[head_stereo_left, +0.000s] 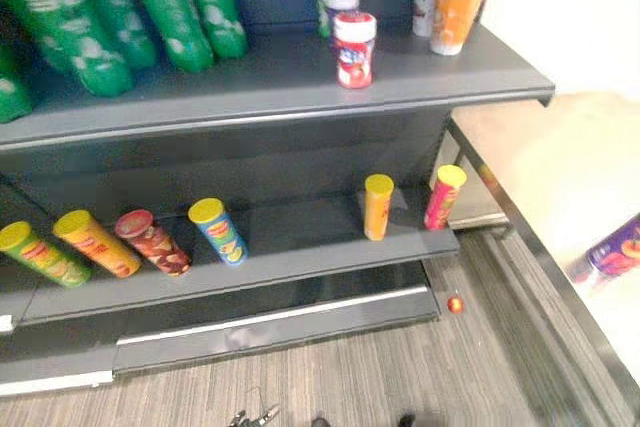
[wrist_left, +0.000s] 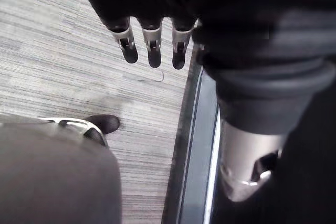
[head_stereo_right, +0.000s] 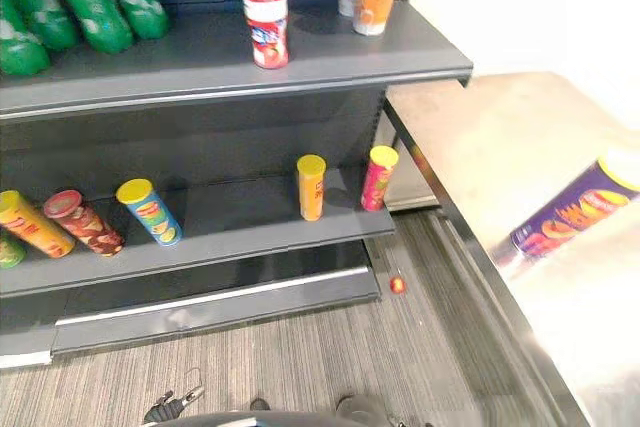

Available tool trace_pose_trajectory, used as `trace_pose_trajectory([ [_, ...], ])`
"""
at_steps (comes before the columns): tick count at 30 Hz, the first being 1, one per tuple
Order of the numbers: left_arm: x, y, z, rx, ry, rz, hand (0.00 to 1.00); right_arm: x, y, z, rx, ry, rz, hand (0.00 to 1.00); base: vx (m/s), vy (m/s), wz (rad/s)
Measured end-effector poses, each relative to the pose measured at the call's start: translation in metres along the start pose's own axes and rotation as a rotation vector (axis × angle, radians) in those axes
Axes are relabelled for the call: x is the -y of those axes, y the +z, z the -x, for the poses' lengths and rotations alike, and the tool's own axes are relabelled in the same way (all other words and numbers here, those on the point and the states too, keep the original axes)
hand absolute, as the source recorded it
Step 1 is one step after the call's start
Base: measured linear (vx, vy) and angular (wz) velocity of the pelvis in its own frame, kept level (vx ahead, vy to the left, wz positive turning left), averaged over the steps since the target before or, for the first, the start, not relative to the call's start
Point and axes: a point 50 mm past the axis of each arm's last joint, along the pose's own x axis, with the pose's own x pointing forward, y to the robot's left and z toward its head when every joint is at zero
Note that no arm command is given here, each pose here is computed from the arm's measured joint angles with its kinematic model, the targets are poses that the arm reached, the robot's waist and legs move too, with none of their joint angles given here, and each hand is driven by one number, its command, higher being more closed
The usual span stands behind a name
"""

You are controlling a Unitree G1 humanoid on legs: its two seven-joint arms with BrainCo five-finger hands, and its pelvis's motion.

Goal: Put the gum and the chips on the shelf.

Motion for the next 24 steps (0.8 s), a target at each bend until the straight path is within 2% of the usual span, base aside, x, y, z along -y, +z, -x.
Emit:
trace_pose_trajectory([
  [4, 0.005, 0.006, -0.001, 0.026, 0.001, 0.049, 0.0, -0.001, 0.008, 0.0, 0.041, -0.006, -0.063, 0.0, -0.08, 0.06, -1.5],
  [7, 0.008, 0.012, -0.002, 0.045, -0.008, 0.066, 0.0, 0.001, -0.01, 0.005, -0.006, -0.024, -0.086, 0.0, 0.04, 0.085, -1.22],
  [12, 0.02, 0.025, -0.004, 0.078, -0.071, 0.015, 0.0, -0.001, -0.007, 0.002, -0.025, -0.033, -0.083, 0.0, 0.1, -0.137, -1.02],
  [16, 0.039, 0.021, -0.003, 0.057, -0.119, 0.031, 0.0, 0.002, 0.008, -0.002, 0.012, -0.036, -0.072, 0.0, -0.02, -0.213, -0.41],
  [21, 0.043, 0.024, -0.003, 0.071, -0.125, 0.045, 0.0, -0.008, 0.019, -0.005, 0.043, -0.012, -0.076, 0.0, -0.07, -0.119, -0.2],
  [24, 0.039, 0.024, -0.003, 0.072, -0.1, 0.1, 0.0, -0.011, 0.015, -0.004, 0.034, -0.013, -0.1, 0.0, -0.08, -0.094, -0.08],
])
